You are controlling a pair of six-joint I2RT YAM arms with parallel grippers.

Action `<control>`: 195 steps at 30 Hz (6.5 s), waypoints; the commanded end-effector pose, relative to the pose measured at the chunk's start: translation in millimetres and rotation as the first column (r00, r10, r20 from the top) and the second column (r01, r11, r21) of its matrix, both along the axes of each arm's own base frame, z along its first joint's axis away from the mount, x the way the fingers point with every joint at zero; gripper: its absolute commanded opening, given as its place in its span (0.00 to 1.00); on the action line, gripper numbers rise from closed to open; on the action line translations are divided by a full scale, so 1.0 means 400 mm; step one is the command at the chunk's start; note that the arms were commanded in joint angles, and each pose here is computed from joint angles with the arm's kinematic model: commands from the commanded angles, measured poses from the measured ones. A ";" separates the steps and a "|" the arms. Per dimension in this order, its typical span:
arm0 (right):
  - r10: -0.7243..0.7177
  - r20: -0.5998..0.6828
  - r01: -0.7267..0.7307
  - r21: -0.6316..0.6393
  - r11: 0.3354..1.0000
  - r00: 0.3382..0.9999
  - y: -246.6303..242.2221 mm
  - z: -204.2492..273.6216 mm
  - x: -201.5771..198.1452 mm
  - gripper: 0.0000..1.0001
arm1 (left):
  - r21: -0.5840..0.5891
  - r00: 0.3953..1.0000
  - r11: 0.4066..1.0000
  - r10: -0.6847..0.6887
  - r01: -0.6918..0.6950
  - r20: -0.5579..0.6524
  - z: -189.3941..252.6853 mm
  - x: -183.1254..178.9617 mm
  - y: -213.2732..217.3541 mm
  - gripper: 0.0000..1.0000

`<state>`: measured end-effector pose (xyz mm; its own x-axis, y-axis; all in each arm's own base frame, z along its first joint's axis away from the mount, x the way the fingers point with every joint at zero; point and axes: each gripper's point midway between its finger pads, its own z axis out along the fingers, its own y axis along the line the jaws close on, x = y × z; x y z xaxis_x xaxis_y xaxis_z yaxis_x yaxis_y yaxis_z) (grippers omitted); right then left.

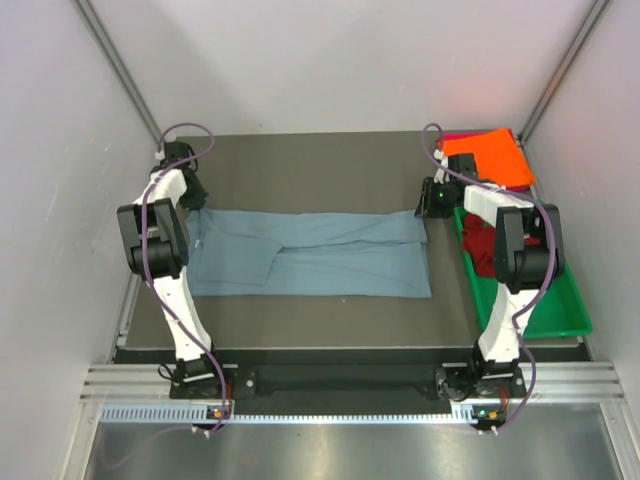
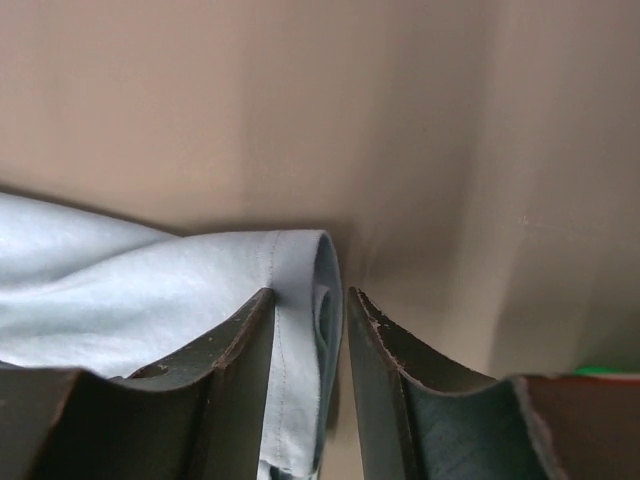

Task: Fold and stack the t-shirts
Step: Fold the tshirt

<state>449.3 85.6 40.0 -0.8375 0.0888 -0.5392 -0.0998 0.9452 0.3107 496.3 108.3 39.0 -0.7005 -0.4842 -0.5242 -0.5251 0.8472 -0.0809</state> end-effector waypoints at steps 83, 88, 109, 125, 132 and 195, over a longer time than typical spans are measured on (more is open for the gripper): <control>-0.115 0.084 0.099 0.168 0.981 0.990 0.074 0.181 -0.096 0.38 | -0.191 0.845 0.825 0.502 -0.531 -0.184 -0.042 -0.465 -0.082 0.40; -0.110 0.088 0.095 0.157 0.983 0.990 0.073 0.180 -0.102 0.38 | -0.193 0.851 0.830 0.493 -0.523 -0.183 -0.052 -0.456 -0.081 0.17; -0.118 0.043 0.113 0.108 0.988 0.992 0.055 0.120 -0.113 0.34 | -0.063 0.858 0.858 0.503 -0.510 -0.104 0.092 -0.453 -0.013 0.00; -0.153 -0.039 0.154 0.027 0.988 0.987 0.029 0.039 -0.137 0.31 | -0.043 0.868 0.871 0.481 -0.489 -0.119 0.061 -0.465 -0.013 0.00; -0.183 -0.045 0.184 0.022 0.983 0.982 0.024 0.022 -0.125 0.32 | -0.054 0.875 0.877 0.468 -0.477 -0.126 0.038 -0.462 -0.018 0.00; -0.022 0.006 0.021 0.068 0.997 1.000 0.022 0.072 0.014 0.42 | -0.411 0.980 0.910 0.123 -0.048 0.157 0.105 -0.028 -0.123 0.38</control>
<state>440.5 96.1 55.7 -0.8498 0.1751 -0.4972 -0.0198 0.9320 0.3620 451.8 73.5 68.1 -0.5419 -0.7532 -0.3729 -0.6502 0.6568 -0.3819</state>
